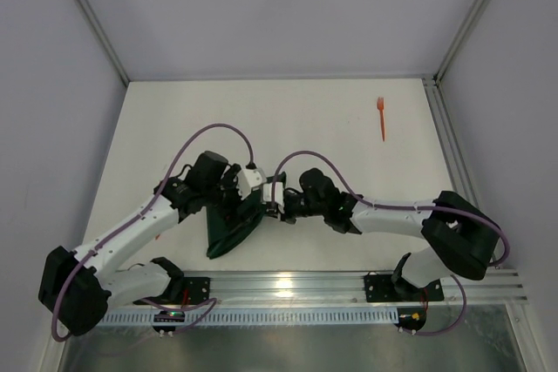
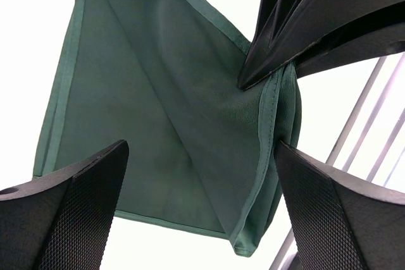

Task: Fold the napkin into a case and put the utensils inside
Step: Pick up the upper triangle-folded napkin from the center of the board.

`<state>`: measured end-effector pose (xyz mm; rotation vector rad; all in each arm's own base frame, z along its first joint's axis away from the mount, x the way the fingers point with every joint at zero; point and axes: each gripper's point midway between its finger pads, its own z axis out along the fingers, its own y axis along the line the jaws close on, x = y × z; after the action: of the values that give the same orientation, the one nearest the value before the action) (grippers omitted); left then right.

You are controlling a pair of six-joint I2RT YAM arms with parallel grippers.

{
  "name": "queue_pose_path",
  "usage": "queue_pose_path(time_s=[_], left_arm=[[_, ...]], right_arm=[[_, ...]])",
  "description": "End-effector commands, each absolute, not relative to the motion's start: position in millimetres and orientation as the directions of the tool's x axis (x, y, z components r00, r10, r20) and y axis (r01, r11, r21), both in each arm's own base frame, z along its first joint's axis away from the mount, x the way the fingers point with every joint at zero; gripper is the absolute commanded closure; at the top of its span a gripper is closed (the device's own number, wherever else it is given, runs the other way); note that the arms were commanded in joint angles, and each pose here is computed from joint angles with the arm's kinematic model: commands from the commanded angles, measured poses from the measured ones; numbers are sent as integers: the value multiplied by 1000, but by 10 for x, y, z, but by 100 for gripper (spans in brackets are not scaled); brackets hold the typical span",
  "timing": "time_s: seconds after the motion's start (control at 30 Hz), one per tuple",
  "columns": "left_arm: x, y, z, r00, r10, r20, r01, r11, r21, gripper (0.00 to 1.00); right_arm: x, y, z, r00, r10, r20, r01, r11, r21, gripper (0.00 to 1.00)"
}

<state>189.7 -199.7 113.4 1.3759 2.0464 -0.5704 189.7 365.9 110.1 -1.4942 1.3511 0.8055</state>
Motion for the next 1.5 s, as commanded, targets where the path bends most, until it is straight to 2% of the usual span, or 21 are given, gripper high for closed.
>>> queue_pose_path(time_s=[0.0,0.1,0.23,0.3,0.4,0.7,0.8,1.0,1.2,1.33,1.47], left_arm=[[1401,-2361,1468,3,588,-809,1000,-4,1,1],[1553,-2295,1445,-9,619,-785,996,76,49,1],[2052,-2132,1471,-103,657,-747,929,331,163,1],[2161,-2088,1469,-142,650,-746,916,372,150,1],[2189,-2049,1483,-169,640,-749,922,372,111,1],[1908,-2118,1693,-134,593,-794,968,251,25,1],[1864,-2202,1543,-159,579,-800,971,240,-20,1],[1837,-2393,1400,-71,567,-821,984,173,35,1],[1995,-2569,1334,-60,541,-839,968,235,82,1],[1942,-2625,1220,-58,555,-830,968,234,89,1],[2016,-2611,992,-64,594,-802,946,293,141,1]], right_arm=[[2436,3402,859,-126,-436,-891,-931,361,-45,96],[2431,3365,821,-121,-443,-888,-932,359,-52,96],[2407,3304,746,-110,-471,-875,-933,353,-72,96],[2399,3293,729,-112,-478,-871,-934,351,-72,96],[2381,3289,735,-118,-473,-873,-934,351,-64,96],[2405,3300,692,-151,-482,-863,-932,360,-38,96],[2418,3324,711,-163,-471,-867,-931,364,-23,96],[2416,3374,759,-236,-423,-875,-922,382,64,96],[2405,3419,835,-299,-387,-872,-904,406,130,96],[2396,3408,844,-331,-384,-862,-892,425,154,96],[2417,3434,882,-362,-357,-861,-877,444,185,96]])
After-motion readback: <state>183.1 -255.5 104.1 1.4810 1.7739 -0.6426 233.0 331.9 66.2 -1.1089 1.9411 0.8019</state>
